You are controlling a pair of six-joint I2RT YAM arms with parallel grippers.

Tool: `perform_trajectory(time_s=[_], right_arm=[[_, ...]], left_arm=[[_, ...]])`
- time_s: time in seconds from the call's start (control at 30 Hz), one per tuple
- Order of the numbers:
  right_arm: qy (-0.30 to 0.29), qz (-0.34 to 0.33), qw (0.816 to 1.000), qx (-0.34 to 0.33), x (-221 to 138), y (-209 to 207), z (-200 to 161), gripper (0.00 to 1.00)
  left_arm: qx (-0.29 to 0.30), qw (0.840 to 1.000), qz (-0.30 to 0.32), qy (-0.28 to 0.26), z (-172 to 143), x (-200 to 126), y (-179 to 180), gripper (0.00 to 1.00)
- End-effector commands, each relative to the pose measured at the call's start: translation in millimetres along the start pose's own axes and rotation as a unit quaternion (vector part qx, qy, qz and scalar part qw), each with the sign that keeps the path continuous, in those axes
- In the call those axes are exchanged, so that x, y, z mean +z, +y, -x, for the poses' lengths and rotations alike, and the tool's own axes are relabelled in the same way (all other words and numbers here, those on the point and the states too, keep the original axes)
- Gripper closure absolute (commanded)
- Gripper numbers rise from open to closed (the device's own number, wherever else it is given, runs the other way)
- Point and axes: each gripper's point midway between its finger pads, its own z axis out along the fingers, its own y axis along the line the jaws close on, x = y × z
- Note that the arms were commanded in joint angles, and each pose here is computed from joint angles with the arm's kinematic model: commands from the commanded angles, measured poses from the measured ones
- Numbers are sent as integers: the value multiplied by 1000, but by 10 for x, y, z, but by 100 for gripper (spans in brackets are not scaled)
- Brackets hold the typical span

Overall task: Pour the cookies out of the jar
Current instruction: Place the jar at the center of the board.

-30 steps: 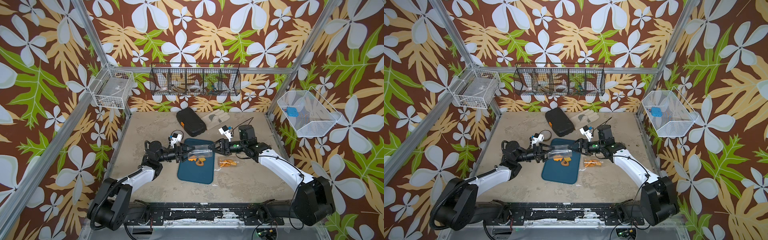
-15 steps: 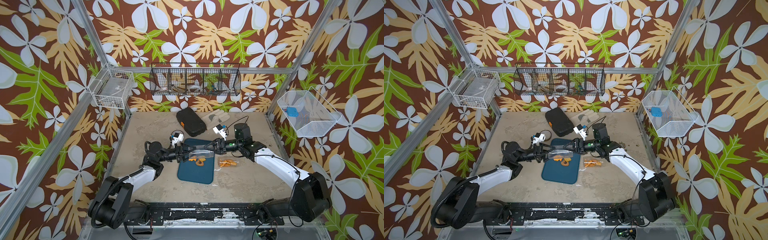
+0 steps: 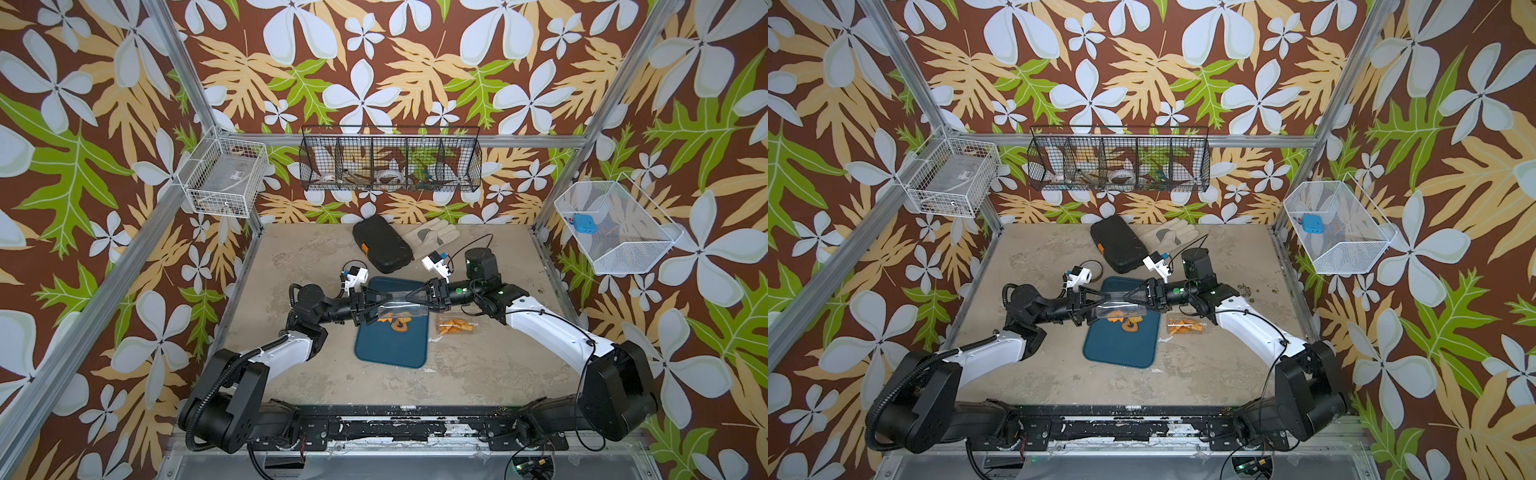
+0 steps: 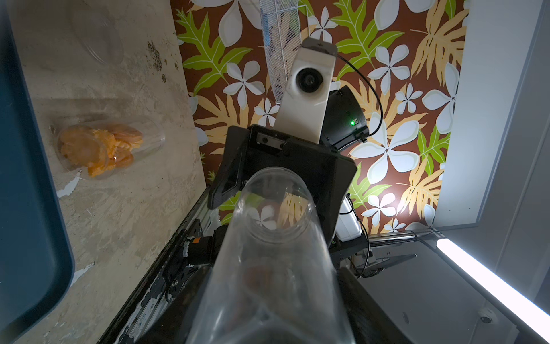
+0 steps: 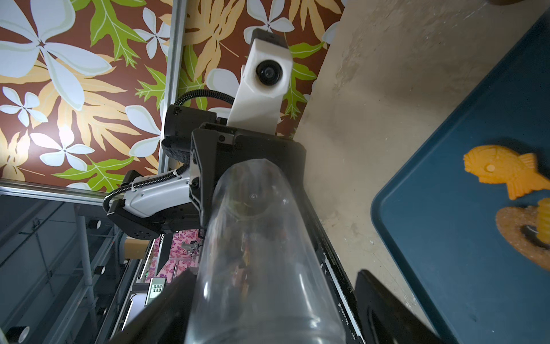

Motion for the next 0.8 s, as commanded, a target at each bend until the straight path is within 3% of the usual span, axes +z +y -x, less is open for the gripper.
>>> perform_trajectory(time_s=[0.0, 0.33, 0.47, 0.53, 0.77], right_arm=[[13, 3, 1000, -11, 7, 26, -49, 19], [9, 8, 1000, -12, 9, 48, -17, 34], [5, 2, 1000, -17, 4, 38, -9, 34], [2, -3, 1000, -17, -4, 21, -5, 35], [-16, -25, 1000, -4, -117, -91, 64, 38]], left_arm=[[30, 999, -20, 9, -23, 8, -146, 37], [28, 999, -22, 8, -27, 1, -151, 34], [23, 1000, -20, 6, -17, -3, -131, 24], [23, 1000, -19, 5, -11, -6, -128, 2], [18, 1000, -8, -3, 24, -24, -76, 0]])
